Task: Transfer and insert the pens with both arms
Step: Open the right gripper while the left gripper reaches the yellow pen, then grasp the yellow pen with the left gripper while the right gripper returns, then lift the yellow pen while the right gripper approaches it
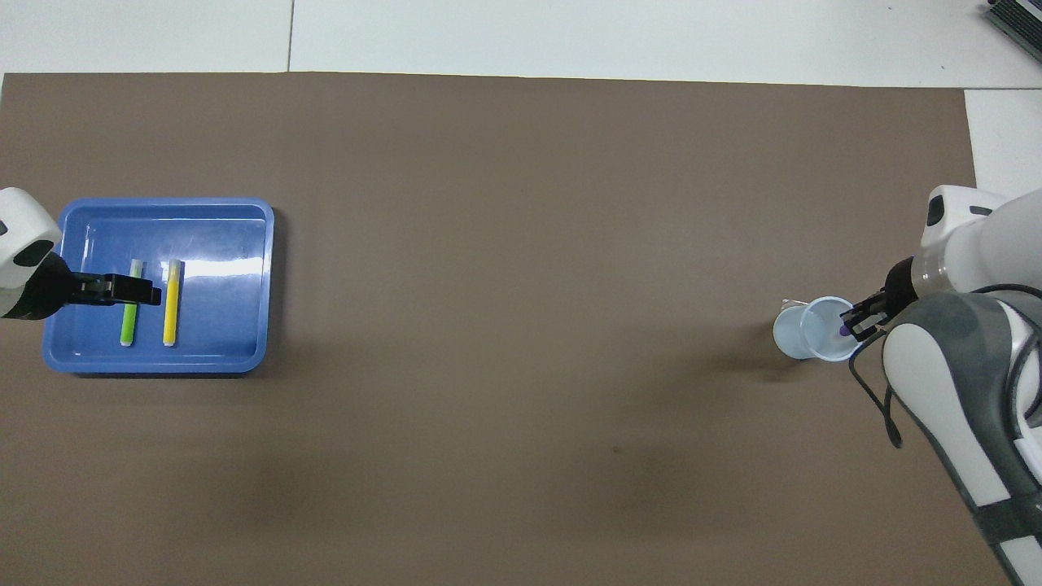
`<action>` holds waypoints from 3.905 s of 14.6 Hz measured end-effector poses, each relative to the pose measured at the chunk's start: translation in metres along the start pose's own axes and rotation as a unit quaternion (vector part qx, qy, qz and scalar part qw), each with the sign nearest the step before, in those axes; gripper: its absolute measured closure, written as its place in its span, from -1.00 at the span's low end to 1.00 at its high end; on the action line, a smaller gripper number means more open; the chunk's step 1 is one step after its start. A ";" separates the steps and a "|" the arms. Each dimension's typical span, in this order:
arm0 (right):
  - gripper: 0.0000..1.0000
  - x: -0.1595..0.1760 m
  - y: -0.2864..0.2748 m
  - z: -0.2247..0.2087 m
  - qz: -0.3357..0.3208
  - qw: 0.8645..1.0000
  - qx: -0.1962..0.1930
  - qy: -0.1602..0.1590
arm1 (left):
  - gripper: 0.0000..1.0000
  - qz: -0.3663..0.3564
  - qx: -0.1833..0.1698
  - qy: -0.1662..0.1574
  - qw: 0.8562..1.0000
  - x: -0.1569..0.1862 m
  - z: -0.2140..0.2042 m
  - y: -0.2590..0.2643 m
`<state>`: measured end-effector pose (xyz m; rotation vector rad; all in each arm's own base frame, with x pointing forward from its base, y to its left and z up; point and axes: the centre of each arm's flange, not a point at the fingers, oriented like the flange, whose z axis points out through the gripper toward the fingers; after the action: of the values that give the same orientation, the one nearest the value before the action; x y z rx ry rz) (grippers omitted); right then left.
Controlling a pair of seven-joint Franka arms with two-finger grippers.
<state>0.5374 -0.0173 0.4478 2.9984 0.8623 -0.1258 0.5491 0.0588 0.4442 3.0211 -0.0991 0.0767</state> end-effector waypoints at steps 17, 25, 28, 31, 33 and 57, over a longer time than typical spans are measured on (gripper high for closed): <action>-0.21 -0.018 -0.001 0.023 0.017 1.000 0.008 -0.012 | -0.59 0.006 0.038 0.037 0.999 0.030 0.118 -0.040; -0.32 0.023 -0.065 -0.021 0.080 0.986 0.132 0.059 | -0.35 0.006 0.039 0.039 0.998 0.032 0.131 -0.042; -0.42 0.040 -0.095 -0.025 0.122 0.979 0.152 0.067 | -0.40 0.006 0.038 0.035 0.999 0.030 0.137 -0.042; -0.60 0.049 -0.109 -0.029 0.163 0.967 0.182 0.078 | -0.21 0.006 0.040 0.037 0.999 0.027 0.145 -0.043; -0.90 0.054 -0.116 -0.032 0.194 0.955 0.205 0.086 | -0.22 0.006 0.041 0.040 0.998 0.027 0.146 -0.043; -1.00 0.120 -0.282 -0.120 0.381 0.836 0.345 0.191 | 0.67 -0.264 -0.007 -0.035 0.964 0.054 0.062 0.009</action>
<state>0.4977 0.2901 0.5589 3.8243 -0.6108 0.2414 0.6048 0.0396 0.3867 2.9215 0.6899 -0.0798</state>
